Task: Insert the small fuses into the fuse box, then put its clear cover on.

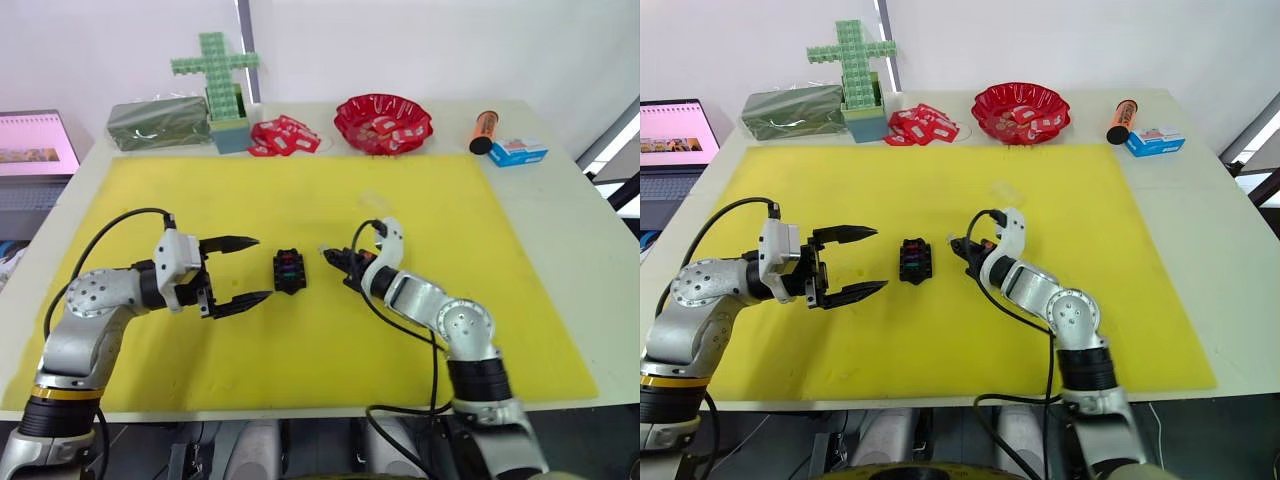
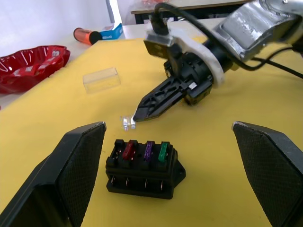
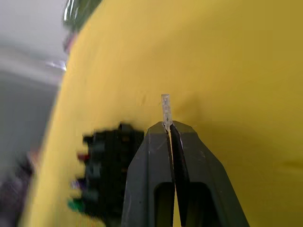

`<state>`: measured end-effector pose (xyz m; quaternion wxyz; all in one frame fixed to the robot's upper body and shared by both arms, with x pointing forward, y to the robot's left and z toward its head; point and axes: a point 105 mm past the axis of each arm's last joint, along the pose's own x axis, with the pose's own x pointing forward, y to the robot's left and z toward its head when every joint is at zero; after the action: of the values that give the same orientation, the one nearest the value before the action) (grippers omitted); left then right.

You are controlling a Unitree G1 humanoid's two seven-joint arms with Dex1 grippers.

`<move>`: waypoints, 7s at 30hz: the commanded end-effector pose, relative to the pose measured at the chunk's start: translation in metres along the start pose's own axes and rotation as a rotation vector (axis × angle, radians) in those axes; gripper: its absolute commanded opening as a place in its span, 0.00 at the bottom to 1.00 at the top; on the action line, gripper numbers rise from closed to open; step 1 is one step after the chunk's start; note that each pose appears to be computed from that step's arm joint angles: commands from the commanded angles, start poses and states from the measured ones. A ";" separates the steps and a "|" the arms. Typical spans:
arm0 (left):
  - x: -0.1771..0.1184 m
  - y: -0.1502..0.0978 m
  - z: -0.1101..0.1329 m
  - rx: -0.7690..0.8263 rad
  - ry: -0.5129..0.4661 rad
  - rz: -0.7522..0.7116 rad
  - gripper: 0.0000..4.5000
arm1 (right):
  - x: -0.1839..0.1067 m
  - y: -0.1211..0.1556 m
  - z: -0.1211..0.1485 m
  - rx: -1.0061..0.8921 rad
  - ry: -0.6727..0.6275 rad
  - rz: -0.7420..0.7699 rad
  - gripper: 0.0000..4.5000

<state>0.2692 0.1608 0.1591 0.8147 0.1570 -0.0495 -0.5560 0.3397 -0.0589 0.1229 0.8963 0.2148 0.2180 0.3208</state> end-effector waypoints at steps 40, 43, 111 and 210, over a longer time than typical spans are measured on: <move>-0.006 0.024 -0.008 0.038 0.004 0.017 1.00 | 0.043 0.076 0.042 -1.204 0.259 0.621 0.00; -0.006 0.024 -0.009 0.041 0.011 0.026 1.00 | 0.045 0.072 0.041 -1.207 0.271 0.620 0.00; -0.007 0.029 -0.009 0.059 0.024 0.033 1.00 | 0.055 0.069 0.034 -1.114 0.261 0.624 0.01; 0.034 0.040 0.083 0.172 -0.139 0.059 1.00 | 0.029 -0.078 0.100 -0.780 0.041 -0.154 0.99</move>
<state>0.2988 0.1261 0.2352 0.8113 0.1686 -0.1354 -0.5432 0.4462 -0.1243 0.1380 0.9248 -0.1594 0.1435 0.3144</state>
